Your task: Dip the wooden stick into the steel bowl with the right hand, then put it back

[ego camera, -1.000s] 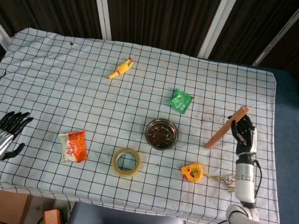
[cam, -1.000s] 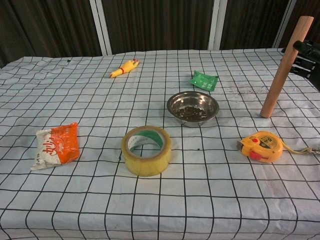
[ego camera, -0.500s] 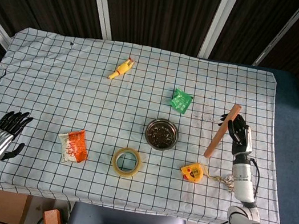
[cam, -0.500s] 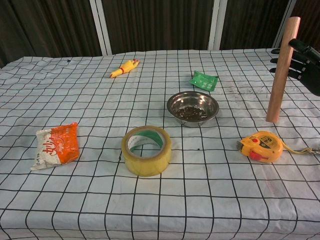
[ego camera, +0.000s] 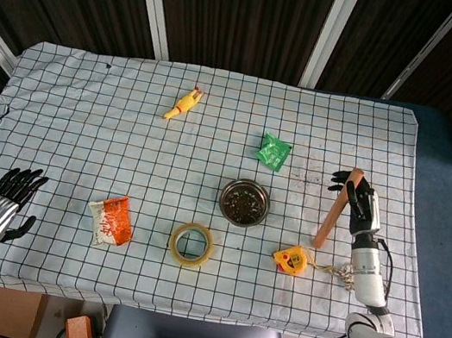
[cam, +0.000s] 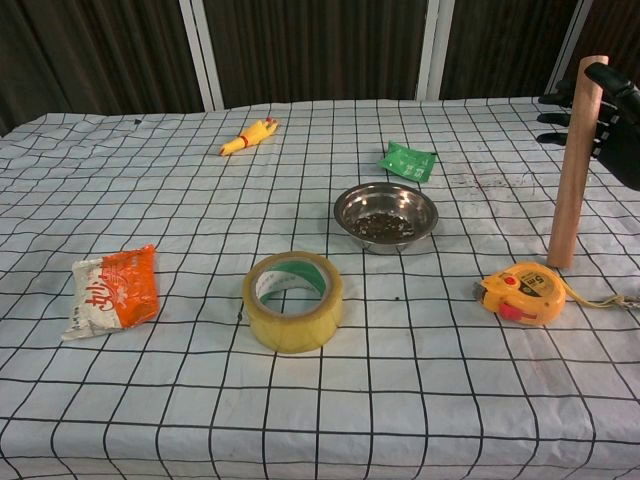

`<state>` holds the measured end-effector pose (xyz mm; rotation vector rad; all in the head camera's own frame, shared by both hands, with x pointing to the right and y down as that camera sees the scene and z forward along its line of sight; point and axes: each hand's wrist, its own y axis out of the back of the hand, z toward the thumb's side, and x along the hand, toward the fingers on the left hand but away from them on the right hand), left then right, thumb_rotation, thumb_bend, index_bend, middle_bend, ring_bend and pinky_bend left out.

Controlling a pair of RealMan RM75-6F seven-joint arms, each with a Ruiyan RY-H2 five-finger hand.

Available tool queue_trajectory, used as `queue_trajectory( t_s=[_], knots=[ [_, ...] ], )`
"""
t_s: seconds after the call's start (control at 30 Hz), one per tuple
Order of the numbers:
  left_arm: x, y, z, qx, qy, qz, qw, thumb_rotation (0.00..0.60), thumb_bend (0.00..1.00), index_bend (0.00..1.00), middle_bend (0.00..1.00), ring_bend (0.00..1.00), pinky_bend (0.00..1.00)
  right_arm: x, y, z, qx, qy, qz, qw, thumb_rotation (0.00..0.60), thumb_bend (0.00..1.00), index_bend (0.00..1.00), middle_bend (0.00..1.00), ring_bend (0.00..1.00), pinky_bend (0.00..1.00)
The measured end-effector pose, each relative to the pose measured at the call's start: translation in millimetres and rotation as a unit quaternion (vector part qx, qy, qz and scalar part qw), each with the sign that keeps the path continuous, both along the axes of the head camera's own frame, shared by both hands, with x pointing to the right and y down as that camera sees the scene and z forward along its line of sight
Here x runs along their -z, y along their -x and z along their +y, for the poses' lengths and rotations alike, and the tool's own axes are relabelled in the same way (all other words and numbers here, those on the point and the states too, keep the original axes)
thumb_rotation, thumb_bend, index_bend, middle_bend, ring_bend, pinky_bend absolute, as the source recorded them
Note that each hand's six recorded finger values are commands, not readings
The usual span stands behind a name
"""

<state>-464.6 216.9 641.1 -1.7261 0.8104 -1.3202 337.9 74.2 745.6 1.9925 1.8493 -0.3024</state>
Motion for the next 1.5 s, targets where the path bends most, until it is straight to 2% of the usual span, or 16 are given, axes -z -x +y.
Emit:
queue_trajectory(
  t_s=[0.17,0.27,0.37,0.47,0.63,0.83,1.13,1.5],
  knots=[
    [0.6,0.1,-0.3,0.000,0.000,0.000,1.0000,0.600,0.43,0.00,0.00,0.00,0.05,4.1,3.4,5.0,0.008,-0.002,-0.018,0.9998,0.396,0.30,0.43,0.39,0.34,0.44],
    [0.5,0.1,0.0,0.000,0.001,0.000,1.0000,0.600,0.43,0.00,0.00,0.00,0.05,7.3,4.6,10.6,0.018,-0.003,-0.025,0.9995,0.419,0.30,0.43,0.39,0.34,0.46],
    [0.2,0.3,0.4,0.001,0.001,0.000,1.0000,0.600,0.42,0.00,0.00,0.00,0.05,8.4,5.3,14.9,0.025,0.002,-0.028,0.9993,0.468,0.30,0.49,0.39,0.38,0.53],
    [0.5,0.0,0.4,0.000,0.000,0.000,1.0000,0.600,0.43,0.00,0.00,0.00,0.05,8.5,5.4,19.0,0.030,0.009,-0.029,0.9991,0.506,0.30,0.58,0.43,0.47,0.62],
    [2.1,0.9,0.2,0.001,-0.002,-0.001,1.0000,0.600,0.43,0.00,0.00,0.00,0.05,7.4,5.2,20.9,0.028,0.017,-0.031,0.9990,0.527,0.31,0.64,0.48,0.53,0.72],
    [2.9,2.5,0.0,0.002,-0.003,-0.002,1.0000,0.600,0.43,0.00,0.00,0.00,0.05,9.0,8.9,19.3,0.028,0.020,-0.045,0.9984,0.531,0.31,0.67,0.51,0.56,0.74],
    [3.5,4.2,-0.8,0.003,-0.005,-0.003,1.0000,0.600,0.43,0.00,0.00,0.00,0.05,22.7,25.3,15.7,0.060,0.006,-0.063,0.9962,0.536,0.31,0.67,0.52,0.57,0.77],
    [8.2,8.2,-1.7,0.004,-0.009,-0.007,0.9999,0.600,0.43,0.00,0.00,0.00,0.05,33.2,36.7,35.1,0.110,0.011,-0.044,0.9929,0.546,0.31,0.68,0.52,0.58,0.78]
  ],
)
